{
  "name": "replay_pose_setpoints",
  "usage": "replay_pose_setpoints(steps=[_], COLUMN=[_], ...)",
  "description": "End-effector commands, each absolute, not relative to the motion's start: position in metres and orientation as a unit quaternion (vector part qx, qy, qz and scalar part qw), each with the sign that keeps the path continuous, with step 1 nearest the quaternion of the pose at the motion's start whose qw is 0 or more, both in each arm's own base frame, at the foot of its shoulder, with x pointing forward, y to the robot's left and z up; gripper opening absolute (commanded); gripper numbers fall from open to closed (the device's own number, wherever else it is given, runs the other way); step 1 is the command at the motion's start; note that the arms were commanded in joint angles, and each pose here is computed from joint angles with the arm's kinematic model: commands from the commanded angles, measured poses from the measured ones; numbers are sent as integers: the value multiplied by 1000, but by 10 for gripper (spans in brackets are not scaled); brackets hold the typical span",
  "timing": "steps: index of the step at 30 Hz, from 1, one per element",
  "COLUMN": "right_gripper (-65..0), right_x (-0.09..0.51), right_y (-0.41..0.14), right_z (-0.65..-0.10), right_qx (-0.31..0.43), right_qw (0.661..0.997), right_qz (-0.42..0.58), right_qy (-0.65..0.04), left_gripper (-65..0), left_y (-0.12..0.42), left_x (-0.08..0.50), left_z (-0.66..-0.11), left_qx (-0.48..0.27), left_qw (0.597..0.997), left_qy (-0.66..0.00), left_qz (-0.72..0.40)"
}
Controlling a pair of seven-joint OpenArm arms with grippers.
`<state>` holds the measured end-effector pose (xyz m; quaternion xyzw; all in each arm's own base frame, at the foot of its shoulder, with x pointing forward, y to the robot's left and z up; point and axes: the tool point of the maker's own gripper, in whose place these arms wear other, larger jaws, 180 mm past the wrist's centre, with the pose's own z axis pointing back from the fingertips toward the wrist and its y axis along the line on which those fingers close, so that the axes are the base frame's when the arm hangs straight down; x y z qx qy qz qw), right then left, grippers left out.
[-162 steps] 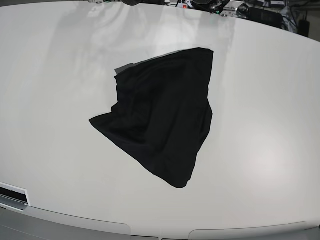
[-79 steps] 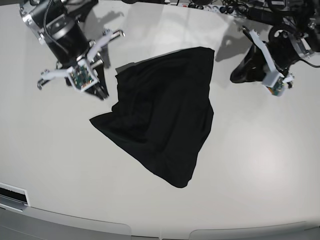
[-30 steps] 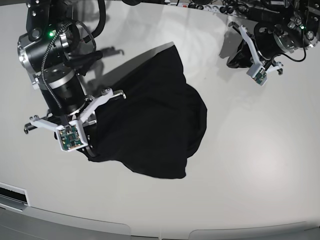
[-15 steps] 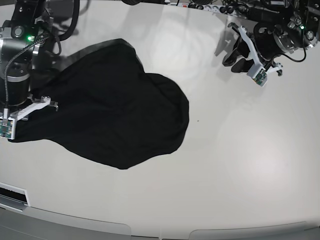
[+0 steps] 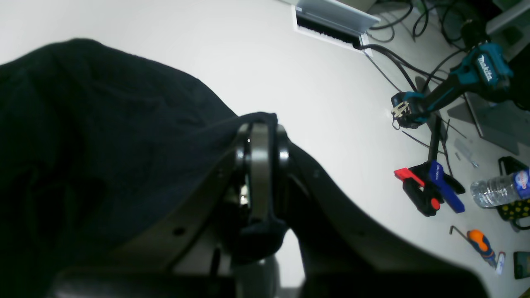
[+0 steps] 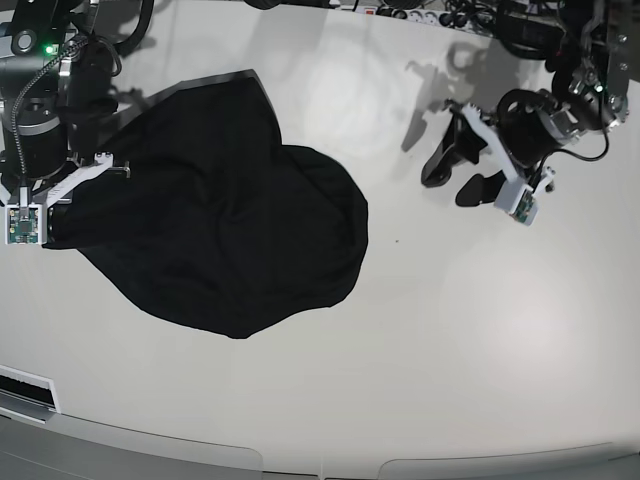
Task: Layout the t-shirt on the table in an organized manner, then fold the t-shirt properly
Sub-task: 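Drag the held shirt edge outward with the right gripper, then grasp the shirt's bunched side with the left gripper and pull it away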
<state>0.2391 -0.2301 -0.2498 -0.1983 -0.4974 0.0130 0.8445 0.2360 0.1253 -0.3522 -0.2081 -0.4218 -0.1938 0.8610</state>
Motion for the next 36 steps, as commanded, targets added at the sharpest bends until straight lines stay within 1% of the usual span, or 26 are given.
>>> replay_pose_setpoints(steps=[1,3,7,11,17,20,21,22,23,26,31,36], right_gripper=[-650,-650,-650,-650,-650,-650,-650,-650,-650,-650,-650,-650], right_x=[241,239,237,237,234,234,234,234,234,234,232,229], right_y=[-231,-231,-230,-228,-228,-228,-228,-228,-228,-228,-231,-232], right_z=[-238,-240,-243,-244,-247,-247,-247,-247,-247,-247,-247,-249], right_qx=[-205,-205,-204,-201,-201,-201,-201,-201,-201,-201,-209,-214], right_qw=[832,834,836,838,841,841,841,841,841,841,841,843], right_qz=[15,16,22,32,33,33,33,33,33,33,55,75], right_qy=[-516,-512,-509,-506,-501,-501,-501,-501,-501,-501,-496,-487], left_gripper=[-294,-294,-293,-287,-287,-289,-299,-331,-391,-650,-650,-650], left_y=[125,118,91,67,30,18,17,17,19,21,12,1], left_x=[244,250,260,281,319,330,331,332,331,333,351,399], left_z=[-347,-359,-394,-427,-445,-463,-472,-481,-489,-500,-475,-410], left_qx=[-215,-231,-265,-272,-307,-300,-293,-285,-277,-270,-283,-285], left_qw=[854,857,867,883,885,899,906,914,921,930,926,904], left_qy=[-435,-428,-388,-355,-334,-308,-296,-282,-269,-248,-233,-269], left_qz=[-185,-169,-163,-144,-106,-83,-72,-60,-47,-32,-89,-171])
